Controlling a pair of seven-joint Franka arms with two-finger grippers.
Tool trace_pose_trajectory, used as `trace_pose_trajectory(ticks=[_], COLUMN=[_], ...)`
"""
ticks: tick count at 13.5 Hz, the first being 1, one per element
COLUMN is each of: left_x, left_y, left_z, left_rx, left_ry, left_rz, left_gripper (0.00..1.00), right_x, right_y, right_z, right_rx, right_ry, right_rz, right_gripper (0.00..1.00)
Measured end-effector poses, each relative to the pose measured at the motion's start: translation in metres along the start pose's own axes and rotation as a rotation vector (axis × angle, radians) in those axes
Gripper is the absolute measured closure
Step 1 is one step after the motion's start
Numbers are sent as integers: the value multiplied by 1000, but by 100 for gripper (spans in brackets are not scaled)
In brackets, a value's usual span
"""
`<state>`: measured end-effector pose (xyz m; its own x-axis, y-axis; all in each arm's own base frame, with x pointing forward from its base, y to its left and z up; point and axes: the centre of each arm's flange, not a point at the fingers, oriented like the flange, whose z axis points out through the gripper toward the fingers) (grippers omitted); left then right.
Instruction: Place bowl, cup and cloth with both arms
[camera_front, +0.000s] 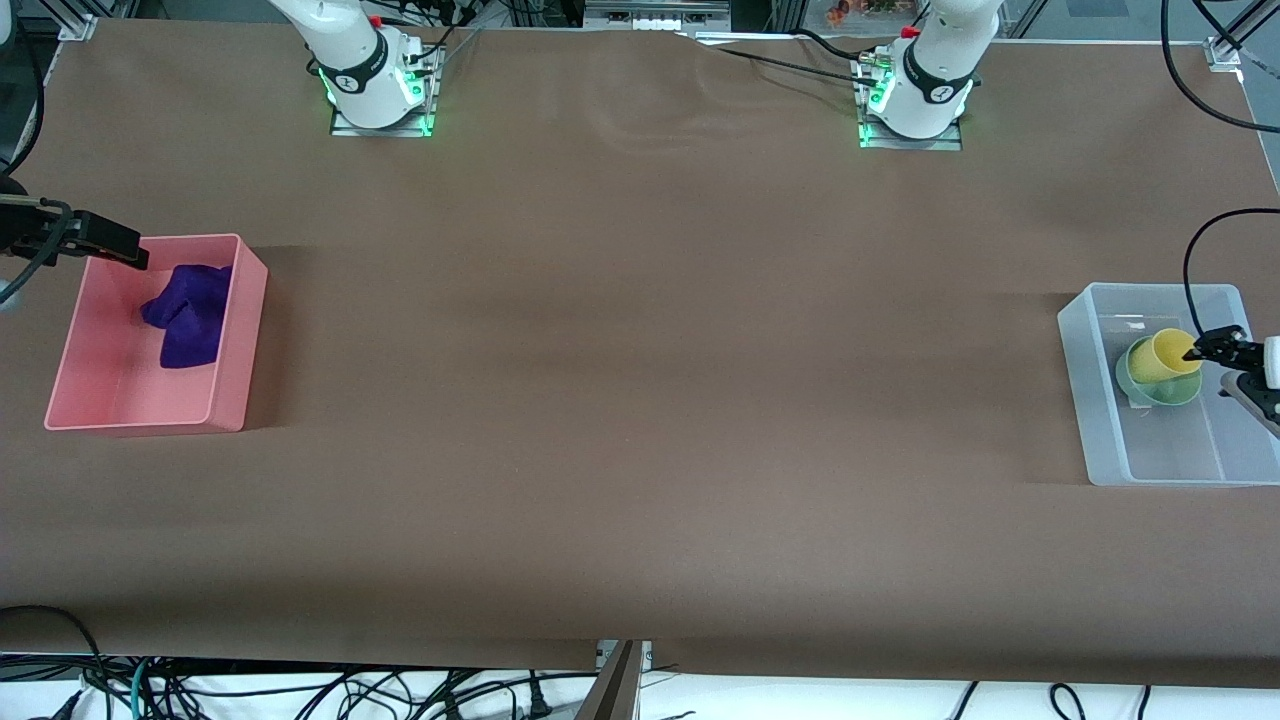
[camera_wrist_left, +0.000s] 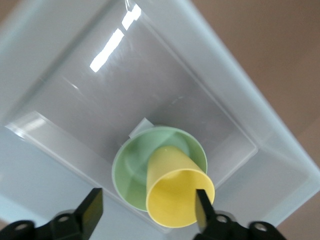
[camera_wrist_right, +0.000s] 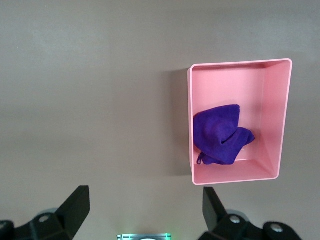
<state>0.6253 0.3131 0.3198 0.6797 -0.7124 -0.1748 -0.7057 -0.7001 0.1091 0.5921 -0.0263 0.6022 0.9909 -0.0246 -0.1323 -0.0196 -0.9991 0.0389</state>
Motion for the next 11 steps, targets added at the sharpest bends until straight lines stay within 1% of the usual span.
trace_pose_trajectory(ticks=[1, 3, 5, 7, 8, 11], left_x=[15, 57, 110, 154, 171, 205], left_y=[9, 42, 89, 138, 162, 217], left_z=[-29, -86, -133, -162, -173, -195], left_rx=[41, 98, 118, 100, 82, 43], left_ry=[7, 34, 74, 93, 90, 74], left_rz=[5, -9, -58, -130, -168, -258], left_gripper=[1, 0, 0, 0, 0, 0], right_x=[0, 0, 0, 0, 0, 0], right_y=[0, 0, 0, 0, 0, 0], right_z=[0, 0, 0, 0, 0, 0], right_rx=[0, 0, 0, 0, 0, 0], right_ry=[0, 0, 0, 0, 0, 1], right_rz=[0, 0, 0, 0, 0, -1], right_gripper=[0, 0, 0, 0, 0, 0])
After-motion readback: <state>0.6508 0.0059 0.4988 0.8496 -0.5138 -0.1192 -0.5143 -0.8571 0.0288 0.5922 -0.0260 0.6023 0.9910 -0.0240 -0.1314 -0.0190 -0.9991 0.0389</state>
